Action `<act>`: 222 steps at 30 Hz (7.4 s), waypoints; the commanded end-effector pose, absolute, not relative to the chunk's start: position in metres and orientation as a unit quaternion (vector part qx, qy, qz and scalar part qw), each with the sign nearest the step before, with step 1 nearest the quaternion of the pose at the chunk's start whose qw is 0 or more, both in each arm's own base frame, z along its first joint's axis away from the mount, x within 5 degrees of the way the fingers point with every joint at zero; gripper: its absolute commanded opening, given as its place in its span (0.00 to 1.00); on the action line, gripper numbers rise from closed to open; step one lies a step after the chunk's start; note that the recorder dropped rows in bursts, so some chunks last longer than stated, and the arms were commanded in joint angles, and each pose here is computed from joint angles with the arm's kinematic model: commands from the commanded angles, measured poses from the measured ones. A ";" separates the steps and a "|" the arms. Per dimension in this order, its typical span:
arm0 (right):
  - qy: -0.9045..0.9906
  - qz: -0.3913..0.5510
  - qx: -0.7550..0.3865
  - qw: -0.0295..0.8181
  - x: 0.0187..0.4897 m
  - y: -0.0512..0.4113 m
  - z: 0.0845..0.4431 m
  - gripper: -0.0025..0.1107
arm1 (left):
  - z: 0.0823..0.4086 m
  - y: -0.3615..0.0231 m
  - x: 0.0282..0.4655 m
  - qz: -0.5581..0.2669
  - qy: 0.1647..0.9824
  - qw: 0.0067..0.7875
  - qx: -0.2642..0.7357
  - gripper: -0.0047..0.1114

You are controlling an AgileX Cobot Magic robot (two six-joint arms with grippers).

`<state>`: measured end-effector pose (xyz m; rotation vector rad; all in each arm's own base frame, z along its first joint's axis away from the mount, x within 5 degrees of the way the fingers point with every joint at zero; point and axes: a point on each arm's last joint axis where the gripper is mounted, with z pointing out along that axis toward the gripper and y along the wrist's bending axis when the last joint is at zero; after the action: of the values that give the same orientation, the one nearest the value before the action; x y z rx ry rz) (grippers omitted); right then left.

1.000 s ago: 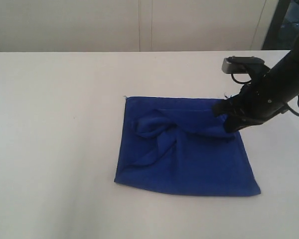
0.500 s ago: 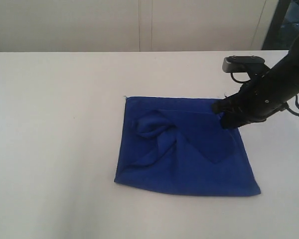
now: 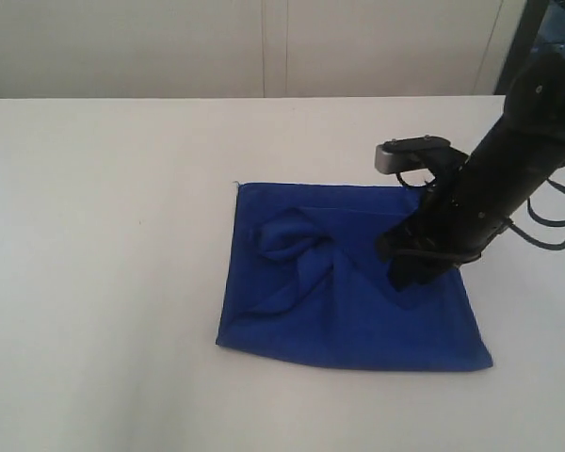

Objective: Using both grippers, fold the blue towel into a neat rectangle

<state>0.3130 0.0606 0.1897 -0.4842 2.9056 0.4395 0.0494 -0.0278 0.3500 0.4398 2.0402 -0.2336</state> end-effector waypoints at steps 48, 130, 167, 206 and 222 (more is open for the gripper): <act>0.979 0.050 -0.147 0.130 0.318 0.073 0.171 0.02 | 0.349 -0.028 0.048 -0.100 0.843 0.495 0.185 0.04; 0.984 -0.020 -0.165 0.056 0.285 0.053 0.213 0.02 | 0.349 -0.028 0.048 -0.100 0.843 0.495 0.185 0.04; 0.984 -0.014 -0.149 0.093 0.291 0.055 0.214 0.02 | 0.243 -0.096 0.216 -0.309 0.787 0.416 0.334 0.04; 0.986 -0.001 -0.139 0.091 0.291 0.057 0.214 0.02 | 0.167 -0.173 0.268 -0.035 0.811 0.293 0.505 0.04; 0.986 0.000 -0.139 0.091 0.291 0.058 0.214 0.02 | 0.156 -0.215 0.259 -0.007 0.728 0.355 0.586 0.54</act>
<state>0.2909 0.0584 0.2122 -0.4236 2.9374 -0.0004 0.2594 -0.2118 0.1568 1.5117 1.8967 -0.0207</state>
